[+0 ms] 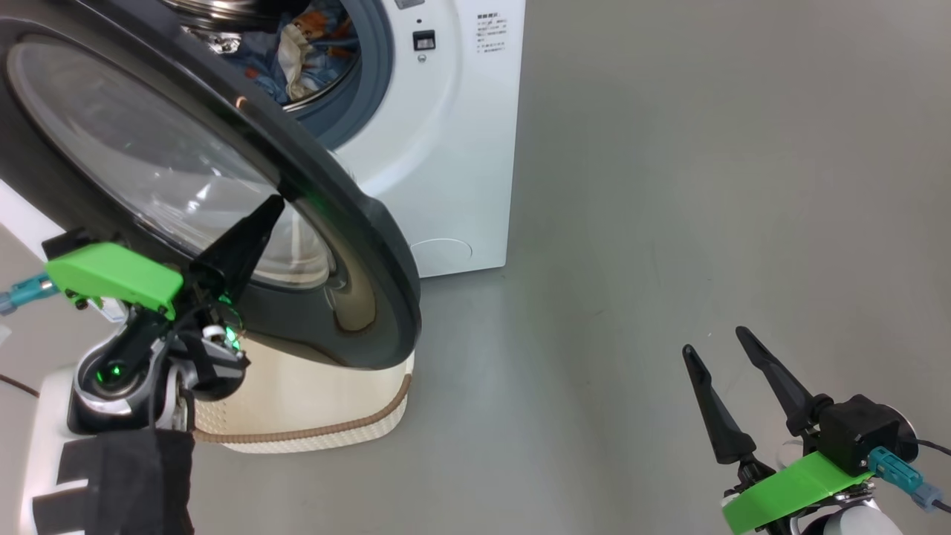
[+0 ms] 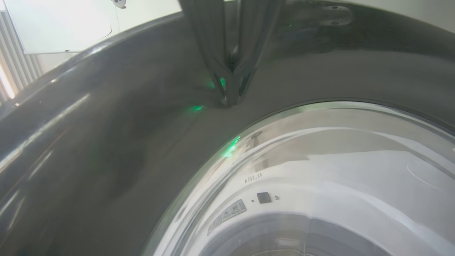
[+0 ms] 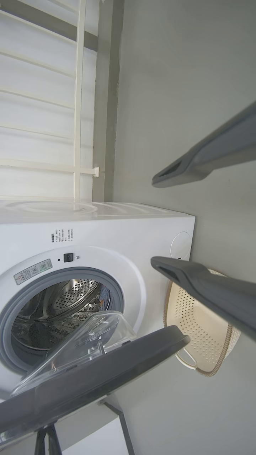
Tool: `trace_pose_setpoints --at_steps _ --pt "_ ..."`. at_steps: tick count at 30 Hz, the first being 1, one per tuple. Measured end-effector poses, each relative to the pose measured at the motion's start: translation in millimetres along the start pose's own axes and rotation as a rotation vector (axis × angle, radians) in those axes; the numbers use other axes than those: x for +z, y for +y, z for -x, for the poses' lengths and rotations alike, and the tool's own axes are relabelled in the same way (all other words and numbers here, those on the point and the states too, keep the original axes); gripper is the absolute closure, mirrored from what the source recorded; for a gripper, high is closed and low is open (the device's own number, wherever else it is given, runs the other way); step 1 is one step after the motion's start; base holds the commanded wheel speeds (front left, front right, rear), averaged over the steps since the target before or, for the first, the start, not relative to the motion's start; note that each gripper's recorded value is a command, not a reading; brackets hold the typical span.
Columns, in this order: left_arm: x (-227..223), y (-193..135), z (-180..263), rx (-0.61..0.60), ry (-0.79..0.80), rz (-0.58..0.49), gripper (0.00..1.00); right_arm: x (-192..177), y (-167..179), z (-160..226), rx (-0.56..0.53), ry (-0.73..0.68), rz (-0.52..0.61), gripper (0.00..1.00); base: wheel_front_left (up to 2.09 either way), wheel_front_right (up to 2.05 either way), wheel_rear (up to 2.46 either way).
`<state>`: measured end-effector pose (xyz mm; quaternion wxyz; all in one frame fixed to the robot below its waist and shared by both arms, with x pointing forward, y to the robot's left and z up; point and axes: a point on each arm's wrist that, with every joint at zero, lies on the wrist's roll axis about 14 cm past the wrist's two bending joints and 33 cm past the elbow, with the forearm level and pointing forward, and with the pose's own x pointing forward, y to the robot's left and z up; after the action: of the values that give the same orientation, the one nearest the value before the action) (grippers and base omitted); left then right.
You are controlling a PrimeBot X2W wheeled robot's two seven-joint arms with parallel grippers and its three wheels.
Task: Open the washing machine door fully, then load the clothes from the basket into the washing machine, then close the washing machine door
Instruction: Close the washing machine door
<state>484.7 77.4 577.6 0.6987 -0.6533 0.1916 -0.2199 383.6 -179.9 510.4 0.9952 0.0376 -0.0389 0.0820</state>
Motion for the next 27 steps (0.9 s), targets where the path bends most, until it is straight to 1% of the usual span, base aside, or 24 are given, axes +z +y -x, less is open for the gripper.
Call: trace_pose_setpoints --at_steps 15,19,23,24,25,26,27 --pt "-3 0 -14 -0.022 -0.011 0.004 1.00 0 -2 2 -0.012 -0.001 -0.004 0.00 0.00 0.00 0.00" --pt "-1 1 -15 -0.022 -0.040 -0.057 1.00 0 -2 2 -0.012 0.000 -0.004 0.00 0.00 0.00 0.00" --pt "5 1 -8 -0.014 -0.085 -0.191 0.99 1 -4 2 -0.017 -0.004 -0.003 0.00 0.00 0.00 0.00" --pt "9 4 -4 0.002 -0.110 -0.230 0.82 2 -4 2 -0.019 -0.006 -0.003 0.00 0.00 0.00 0.00" --pt "12 9 0 0.021 -0.130 -0.269 0.68 2 -5 2 -0.022 -0.006 -0.002 0.00 0.00 0.00 0.00" --pt "15 13 5 0.033 -0.146 -0.300 0.58 2 -6 3 -0.024 -0.007 -0.002 0.00 0.00 0.00 0.00" --pt "17 17 10 0.050 -0.162 -0.336 0.28 1 -6 4 -0.026 -0.004 -0.003 0.00 0.00 0.00 0.00"
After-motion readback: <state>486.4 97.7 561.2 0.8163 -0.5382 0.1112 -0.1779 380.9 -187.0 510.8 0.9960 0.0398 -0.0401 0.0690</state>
